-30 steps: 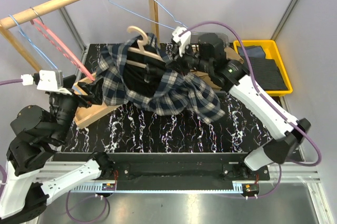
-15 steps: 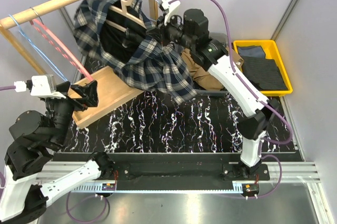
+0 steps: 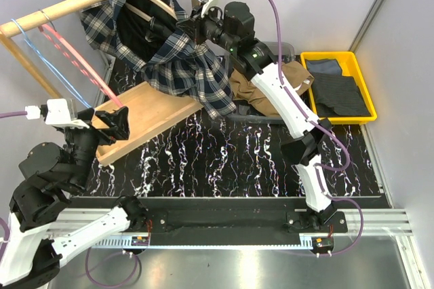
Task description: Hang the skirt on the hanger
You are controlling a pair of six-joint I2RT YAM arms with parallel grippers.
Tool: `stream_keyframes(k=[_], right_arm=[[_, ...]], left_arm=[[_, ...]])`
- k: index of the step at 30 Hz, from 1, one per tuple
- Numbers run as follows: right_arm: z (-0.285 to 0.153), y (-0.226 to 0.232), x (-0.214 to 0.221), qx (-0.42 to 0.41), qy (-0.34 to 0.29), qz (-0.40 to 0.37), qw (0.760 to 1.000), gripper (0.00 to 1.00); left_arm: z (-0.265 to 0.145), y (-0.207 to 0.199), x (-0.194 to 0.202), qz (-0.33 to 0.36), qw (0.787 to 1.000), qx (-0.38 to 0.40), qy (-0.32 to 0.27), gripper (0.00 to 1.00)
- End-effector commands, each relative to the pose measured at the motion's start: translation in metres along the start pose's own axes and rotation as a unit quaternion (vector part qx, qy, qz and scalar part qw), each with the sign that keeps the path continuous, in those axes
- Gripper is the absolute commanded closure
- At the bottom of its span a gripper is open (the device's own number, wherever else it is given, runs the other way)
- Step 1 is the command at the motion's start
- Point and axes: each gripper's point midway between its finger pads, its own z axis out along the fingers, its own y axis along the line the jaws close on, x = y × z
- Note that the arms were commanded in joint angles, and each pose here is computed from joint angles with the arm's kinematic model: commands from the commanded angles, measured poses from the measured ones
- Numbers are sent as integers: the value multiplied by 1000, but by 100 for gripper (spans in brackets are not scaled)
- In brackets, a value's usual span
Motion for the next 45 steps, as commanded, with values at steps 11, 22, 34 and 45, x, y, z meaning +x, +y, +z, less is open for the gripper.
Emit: stream_keyframes(k=[11, 22, 34, 45], right_arm=[[14, 48, -31, -49, -71, -3, 996, 100], [23, 104, -19, -80, -67, -3, 995, 100], [23, 190, -9, -107, -72, -29, 991, 100], [15, 198, -7, -63, -58, -47, 995, 32]], left_arm=[[0, 2, -1, -16, 1000, -8, -8, 1], [-5, 6, -3, -26, 1000, -6, -15, 1], [-10, 13, -4, -29, 999, -9, -22, 1], [-14, 13, -3, -30, 999, 1, -24, 1]])
